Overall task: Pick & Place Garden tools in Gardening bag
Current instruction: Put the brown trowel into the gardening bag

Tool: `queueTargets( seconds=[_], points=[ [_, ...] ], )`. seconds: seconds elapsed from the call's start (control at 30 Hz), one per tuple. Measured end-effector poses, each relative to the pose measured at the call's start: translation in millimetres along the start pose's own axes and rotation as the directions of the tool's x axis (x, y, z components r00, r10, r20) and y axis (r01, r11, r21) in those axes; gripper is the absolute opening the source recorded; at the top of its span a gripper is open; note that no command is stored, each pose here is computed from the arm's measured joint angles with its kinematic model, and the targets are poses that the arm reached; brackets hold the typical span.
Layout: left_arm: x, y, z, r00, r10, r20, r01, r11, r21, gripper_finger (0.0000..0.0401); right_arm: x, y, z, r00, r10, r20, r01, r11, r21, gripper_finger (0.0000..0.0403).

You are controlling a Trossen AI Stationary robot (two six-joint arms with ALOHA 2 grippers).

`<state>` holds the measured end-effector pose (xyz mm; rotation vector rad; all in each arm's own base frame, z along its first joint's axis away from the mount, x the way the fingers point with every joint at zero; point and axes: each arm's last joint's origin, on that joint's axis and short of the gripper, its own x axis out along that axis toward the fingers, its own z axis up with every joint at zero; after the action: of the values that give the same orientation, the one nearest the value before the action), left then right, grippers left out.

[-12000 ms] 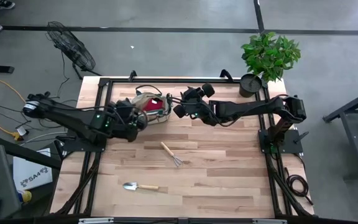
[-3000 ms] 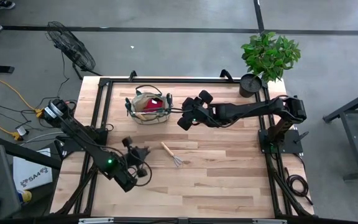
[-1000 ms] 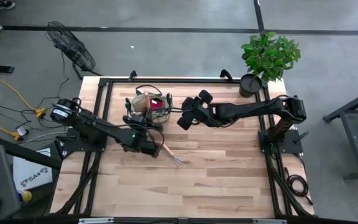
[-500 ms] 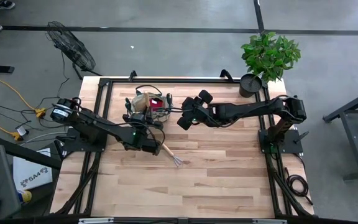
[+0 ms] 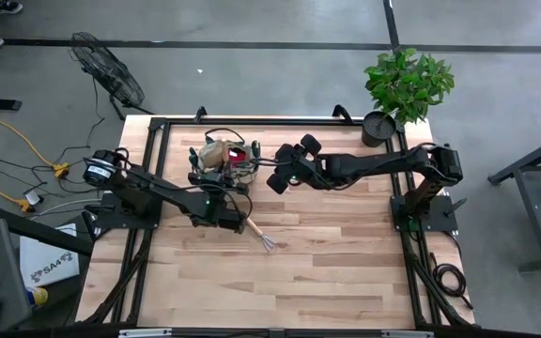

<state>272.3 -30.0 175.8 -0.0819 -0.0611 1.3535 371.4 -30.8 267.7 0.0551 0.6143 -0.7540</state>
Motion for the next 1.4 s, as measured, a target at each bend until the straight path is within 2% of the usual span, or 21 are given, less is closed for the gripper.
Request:
queueTargets(
  seconds=[0.4, 1.13, 1.4],
  points=[
    [0.2, -2.3, -5.6, 1.000, 0.001, 0.001, -0.001, 0.999, 0.043, 0.0045, -0.2, 0.2, 0.0, 1.000, 0.000, 0.001, 0.000, 1.000, 0.001, 0.0178],
    [3.6, -2.3, -12.6, 0.994, 0.005, -0.111, 0.005, 0.997, 0.083, 0.0046, -0.2, 0.3, -0.6, 1.000, 0.003, -0.005, -0.003, 1.000, -0.004, 0.0178],
    [3.5, -0.5, -13.7, 0.989, 0.006, -0.145, 0.010, 0.994, 0.109, 0.0131, -0.2, 0.3, -0.7, 1.000, 0.004, -0.006, -0.004, 1.000, -0.005, 0.0178]
  ],
)
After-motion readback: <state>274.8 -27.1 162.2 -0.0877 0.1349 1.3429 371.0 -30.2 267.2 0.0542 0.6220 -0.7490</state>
